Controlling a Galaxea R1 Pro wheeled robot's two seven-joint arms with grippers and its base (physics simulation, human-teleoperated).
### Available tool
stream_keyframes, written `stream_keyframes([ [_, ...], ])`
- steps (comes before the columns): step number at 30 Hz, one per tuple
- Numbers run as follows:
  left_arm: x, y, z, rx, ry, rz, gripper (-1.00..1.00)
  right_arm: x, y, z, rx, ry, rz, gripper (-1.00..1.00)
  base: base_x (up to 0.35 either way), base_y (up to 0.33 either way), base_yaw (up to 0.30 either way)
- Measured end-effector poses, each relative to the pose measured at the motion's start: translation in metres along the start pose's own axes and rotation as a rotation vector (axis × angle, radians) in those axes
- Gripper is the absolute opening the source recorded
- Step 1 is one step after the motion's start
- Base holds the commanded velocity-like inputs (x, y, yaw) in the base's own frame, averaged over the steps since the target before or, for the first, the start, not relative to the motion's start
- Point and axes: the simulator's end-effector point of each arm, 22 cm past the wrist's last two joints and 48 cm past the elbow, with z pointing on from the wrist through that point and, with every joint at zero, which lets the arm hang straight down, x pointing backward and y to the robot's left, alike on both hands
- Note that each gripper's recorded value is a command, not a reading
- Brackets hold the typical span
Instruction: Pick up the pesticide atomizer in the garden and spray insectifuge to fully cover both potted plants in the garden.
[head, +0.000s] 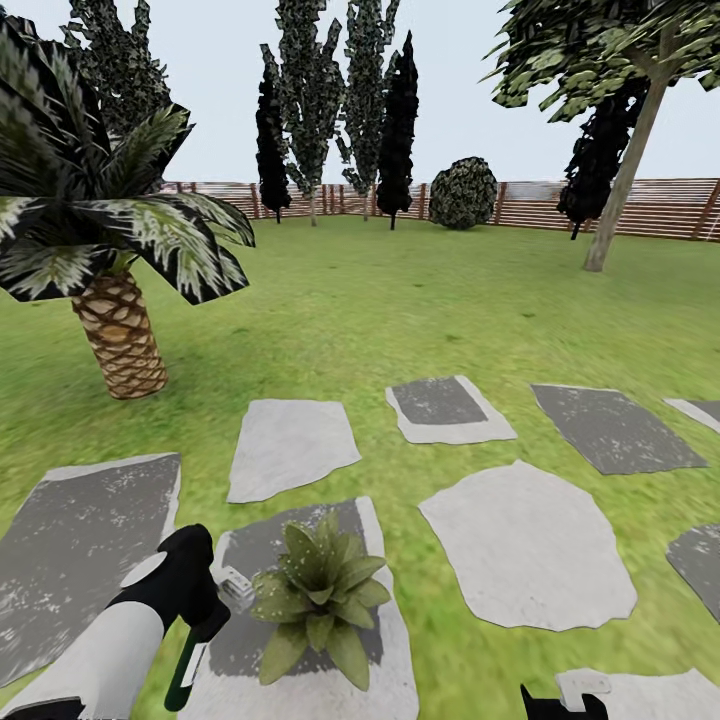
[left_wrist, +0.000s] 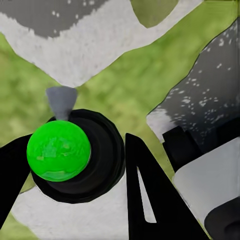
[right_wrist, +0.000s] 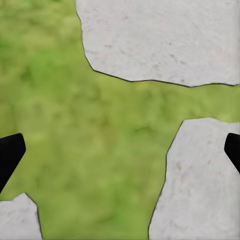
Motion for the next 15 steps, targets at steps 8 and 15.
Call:
stream_keyframes([
  [8, 0.017, -0.032, -0.003, 0.103, 0.110, 0.136, -1.00, 0.000, 0.000, 0.000, 0.000, 0.000, 0.000, 1.00, 0.000, 0.000, 0.000],
  [15, 0.012, -0.027, -0.010, 0.088, 0.105, 0.147, -1.00, 0.000, -0.003, 0.000, 0.003, 0.000, -0.002, 1.00, 0.000, 0.000, 0.000],
])
